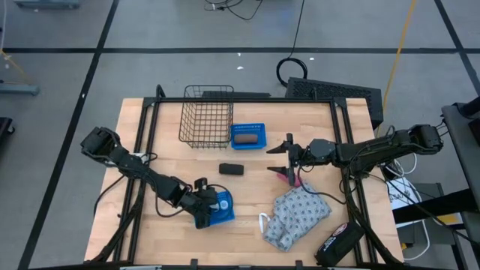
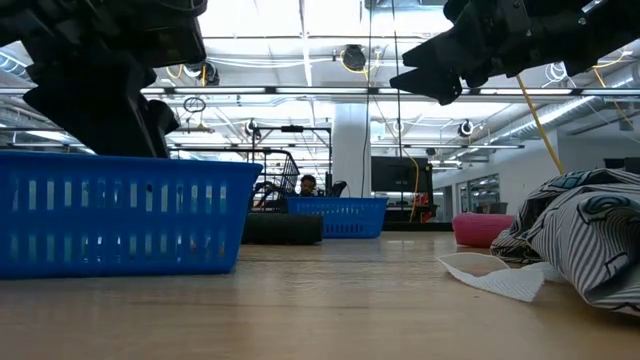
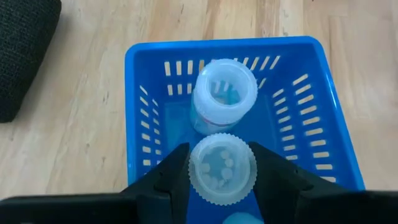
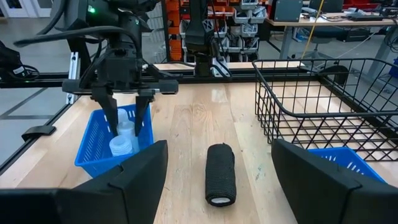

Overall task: Pick & Place Medicine items
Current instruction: Put the white medicine bottle into the bottom blue basket, then put the pink bandage into the top blue basket

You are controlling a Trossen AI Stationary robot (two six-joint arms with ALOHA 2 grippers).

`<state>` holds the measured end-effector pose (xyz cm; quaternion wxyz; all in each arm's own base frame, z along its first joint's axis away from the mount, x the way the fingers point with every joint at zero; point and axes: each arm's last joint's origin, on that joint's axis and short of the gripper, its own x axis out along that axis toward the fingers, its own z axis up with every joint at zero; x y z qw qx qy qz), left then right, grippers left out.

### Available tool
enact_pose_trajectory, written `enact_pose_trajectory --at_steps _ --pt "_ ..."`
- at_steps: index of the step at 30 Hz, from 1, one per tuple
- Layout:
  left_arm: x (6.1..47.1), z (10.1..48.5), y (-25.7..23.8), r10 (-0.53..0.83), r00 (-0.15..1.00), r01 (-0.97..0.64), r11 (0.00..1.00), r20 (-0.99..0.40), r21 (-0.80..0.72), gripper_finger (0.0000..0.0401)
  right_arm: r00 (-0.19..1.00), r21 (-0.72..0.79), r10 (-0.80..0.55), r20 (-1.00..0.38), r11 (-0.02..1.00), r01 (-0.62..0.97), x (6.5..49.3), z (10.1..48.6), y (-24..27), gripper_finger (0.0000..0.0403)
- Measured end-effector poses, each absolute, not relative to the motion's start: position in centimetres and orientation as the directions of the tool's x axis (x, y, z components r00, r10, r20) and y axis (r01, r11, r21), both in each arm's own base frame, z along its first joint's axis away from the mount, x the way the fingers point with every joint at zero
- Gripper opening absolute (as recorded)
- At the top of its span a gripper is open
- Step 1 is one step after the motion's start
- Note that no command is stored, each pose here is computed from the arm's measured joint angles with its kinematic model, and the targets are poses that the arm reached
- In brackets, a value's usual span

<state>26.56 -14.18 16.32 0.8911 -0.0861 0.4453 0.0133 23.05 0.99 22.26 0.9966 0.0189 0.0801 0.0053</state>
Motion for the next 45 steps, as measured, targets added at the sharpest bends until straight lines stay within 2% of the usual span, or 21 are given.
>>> enact_pose_trajectory --at_steps 8,15,22,28,31,39,45 --pt "26.6 16.3 -14.2 -0.054 0.604 -0.122 0.980 -0.795 -0.160 0.0287 0.987 0.035 0.014 -0.162 0.999 -0.008 23.0 22.2 1.0 0.0274" --pt "26.4 17.8 -13.9 -0.086 0.632 -0.104 0.975 -0.770 -0.195 0.0352 0.987 0.035 0.014 -0.162 0.999 -0.008 23.0 22.2 1.0 0.0274" --pt "25.4 21.6 -12.8 -0.124 0.723 -0.047 0.973 -0.679 -0.227 0.0376 0.984 0.047 0.015 -0.175 0.999 -0.006 23.0 22.1 1.0 0.0274" --pt "23.9 25.9 -10.8 -0.105 0.830 0.014 0.986 -0.547 -0.168 0.0378 0.948 0.084 -0.031 -0.317 0.995 0.061 22.6 20.8 0.9 0.0274" --pt "23.0 27.8 -9.4 -0.052 0.878 0.024 0.998 -0.475 -0.065 0.0379 0.901 0.112 -0.086 -0.426 0.983 0.147 22.2 19.7 0.7 0.0274" --pt "21.5 30.5 -6.7 0.076 0.930 -0.078 0.997 -0.361 0.010 0.0379 0.687 0.117 -0.169 -0.706 0.929 0.350 20.2 16.8 0.7 0.0274" --pt "22.2 30.3 -4.7 0.199 0.910 -0.184 0.980 -0.363 0.077 0.0379 0.587 0.106 -0.125 -0.800 0.933 0.343 19.9 15.0 2.4 0.0274"
